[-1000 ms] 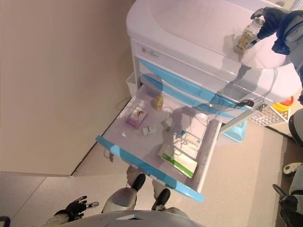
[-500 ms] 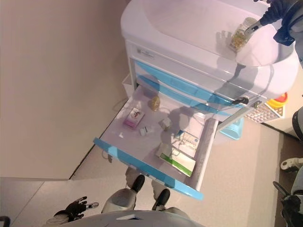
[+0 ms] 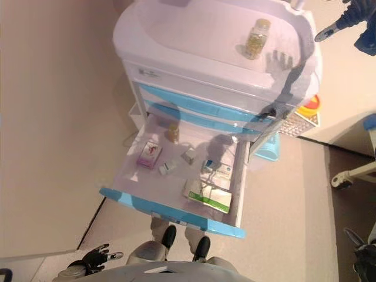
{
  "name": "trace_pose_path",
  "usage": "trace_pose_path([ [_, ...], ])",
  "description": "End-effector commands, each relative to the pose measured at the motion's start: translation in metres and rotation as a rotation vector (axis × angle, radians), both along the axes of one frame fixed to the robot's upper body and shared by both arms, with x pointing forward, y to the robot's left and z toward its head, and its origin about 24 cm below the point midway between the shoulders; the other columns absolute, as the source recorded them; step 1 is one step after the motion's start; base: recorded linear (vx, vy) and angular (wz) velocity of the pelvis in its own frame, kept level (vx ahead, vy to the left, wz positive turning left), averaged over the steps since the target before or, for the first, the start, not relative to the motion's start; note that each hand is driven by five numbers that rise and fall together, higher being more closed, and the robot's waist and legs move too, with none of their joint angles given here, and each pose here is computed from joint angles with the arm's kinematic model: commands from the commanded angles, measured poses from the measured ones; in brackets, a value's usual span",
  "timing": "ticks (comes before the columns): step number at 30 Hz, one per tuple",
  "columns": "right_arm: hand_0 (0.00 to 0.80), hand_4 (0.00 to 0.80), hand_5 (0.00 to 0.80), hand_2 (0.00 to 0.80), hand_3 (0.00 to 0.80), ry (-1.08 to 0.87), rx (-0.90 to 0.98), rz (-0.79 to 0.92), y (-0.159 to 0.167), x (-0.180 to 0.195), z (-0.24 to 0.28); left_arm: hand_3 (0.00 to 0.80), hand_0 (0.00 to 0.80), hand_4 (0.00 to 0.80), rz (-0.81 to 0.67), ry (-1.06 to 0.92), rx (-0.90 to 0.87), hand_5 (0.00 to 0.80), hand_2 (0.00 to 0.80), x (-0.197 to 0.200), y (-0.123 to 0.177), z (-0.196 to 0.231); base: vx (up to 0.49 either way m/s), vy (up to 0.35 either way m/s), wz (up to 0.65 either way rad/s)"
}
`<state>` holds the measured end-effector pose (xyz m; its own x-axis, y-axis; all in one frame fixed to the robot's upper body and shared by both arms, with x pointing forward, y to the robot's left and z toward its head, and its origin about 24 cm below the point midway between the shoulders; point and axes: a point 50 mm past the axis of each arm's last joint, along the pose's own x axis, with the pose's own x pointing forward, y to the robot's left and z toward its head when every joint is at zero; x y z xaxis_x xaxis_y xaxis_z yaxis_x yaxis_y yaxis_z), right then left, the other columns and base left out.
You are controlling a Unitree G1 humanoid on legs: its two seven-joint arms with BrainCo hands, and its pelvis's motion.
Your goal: Open the drawer and pick up the medicine
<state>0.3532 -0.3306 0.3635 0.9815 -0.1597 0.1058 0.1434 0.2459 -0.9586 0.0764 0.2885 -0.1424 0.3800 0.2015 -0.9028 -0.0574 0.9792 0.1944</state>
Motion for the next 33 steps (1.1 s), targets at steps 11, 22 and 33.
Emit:
trace_pose_path([
  [11,0.0,0.0,0.0,0.0,0.0,-0.168,0.488,-0.229,-0.079,-0.037,-0.046,0.0,0.0,0.0,-0.11,0.088,0.022,0.0,0.0,-0.008,0.002,-0.003,-0.022,-0.029,-0.21],
  [22,0.0,0.0,0.0,0.0,0.0,-0.399,1.242,-0.228,-0.045,-0.045,-0.253,0.0,0.0,0.0,-0.123,0.095,-0.02,0.0,0.0,-0.011,-0.021,-0.013,0.017,-0.015,-0.11],
  [33,0.0,0.0,0.0,0.0,0.0,-0.395,1.425,-0.617,-0.012,-0.14,-0.395,0.0,0.0,0.0,-0.061,0.061,-0.058,0.0,0.0,-0.02,-0.041,-0.02,0.011,0.009,-0.06],
])
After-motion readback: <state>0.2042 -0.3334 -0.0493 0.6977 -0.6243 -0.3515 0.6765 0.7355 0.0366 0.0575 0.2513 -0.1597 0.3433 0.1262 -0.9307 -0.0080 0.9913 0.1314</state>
